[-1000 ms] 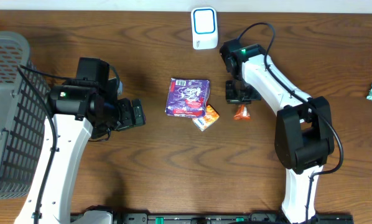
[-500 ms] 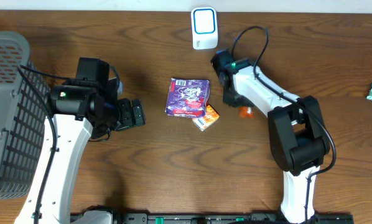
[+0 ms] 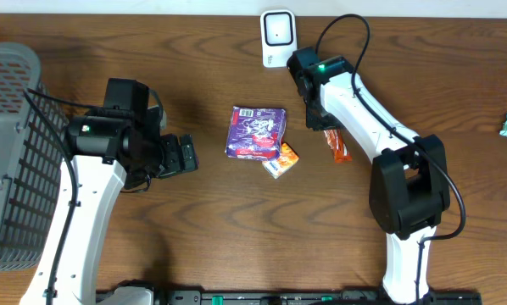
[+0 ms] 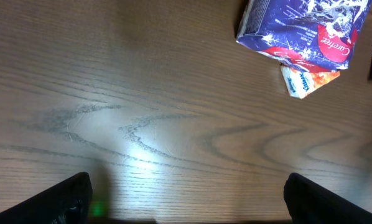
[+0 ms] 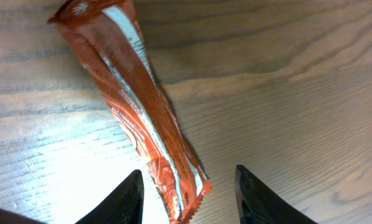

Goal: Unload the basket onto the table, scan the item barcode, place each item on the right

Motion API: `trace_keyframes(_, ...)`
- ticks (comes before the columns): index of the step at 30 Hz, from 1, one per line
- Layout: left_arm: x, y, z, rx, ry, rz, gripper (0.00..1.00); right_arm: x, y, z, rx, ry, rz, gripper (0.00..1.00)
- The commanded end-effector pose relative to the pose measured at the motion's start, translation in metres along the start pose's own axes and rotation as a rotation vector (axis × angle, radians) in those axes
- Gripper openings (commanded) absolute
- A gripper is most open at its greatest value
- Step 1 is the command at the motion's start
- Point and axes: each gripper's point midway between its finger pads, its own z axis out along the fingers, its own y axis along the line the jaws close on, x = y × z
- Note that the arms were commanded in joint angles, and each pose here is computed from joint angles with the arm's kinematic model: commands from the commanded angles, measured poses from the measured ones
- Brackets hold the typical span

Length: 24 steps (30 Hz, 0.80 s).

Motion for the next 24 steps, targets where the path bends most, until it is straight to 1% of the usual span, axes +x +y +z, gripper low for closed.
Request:
trace_keyframes(1, 0.0, 0.002, -0.001, -0.011, -0.001, 0.003, 0.98, 0.009, 0.005, 0.001, 0.019, 0.004, -0.163, 0.44)
trace_keyframes(5, 0.0, 0.002, -0.001, -0.011, -0.001, 0.004, 0.98, 0.019, 0.012, 0.015, 0.024, 0.009, -0.194, 0.45)
trace_keyframes(8, 0.0, 0.002, -0.001, -0.011, -0.001, 0.004, 0.98, 0.02, 0.021, 0.026, 0.014, -0.014, -0.24, 0.47)
trace_keyframes(10, 0.0, 0.002, -0.001, -0.011, -0.001, 0.003, 0.98, 0.019, 0.026, 0.034, 0.005, -0.04, -0.283, 0.55)
trace_keyframes(11, 0.0, 0.002, -0.001, -0.011, -0.001, 0.003, 0.98, 0.02, 0.028, 0.037, 0.003, -0.046, -0.318, 0.57)
trace_keyframes(14, 0.0, 0.002, -0.001, -0.011, -0.001, 0.003, 0.98, 0.02, 0.027, 0.044, 0.019, -0.059, -0.351, 0.61)
trace_keyframes(20, 0.0, 0.002, -0.001, -0.011, -0.001, 0.003, 0.98, 0.027, 0.023, 0.058, 0.057, -0.067, -0.366, 0.58)
trace_keyframes(22, 0.0, 0.002, -0.001, -0.011, -0.001, 0.004, 0.98, 0.032, 0.024, 0.064, 0.058, -0.064, -0.368, 0.54)
trace_keyframes(24, 0.0, 0.002, -0.001, -0.011, -0.001, 0.004, 0.98, 0.037, 0.024, 0.071, 0.059, -0.062, -0.368, 0.44)
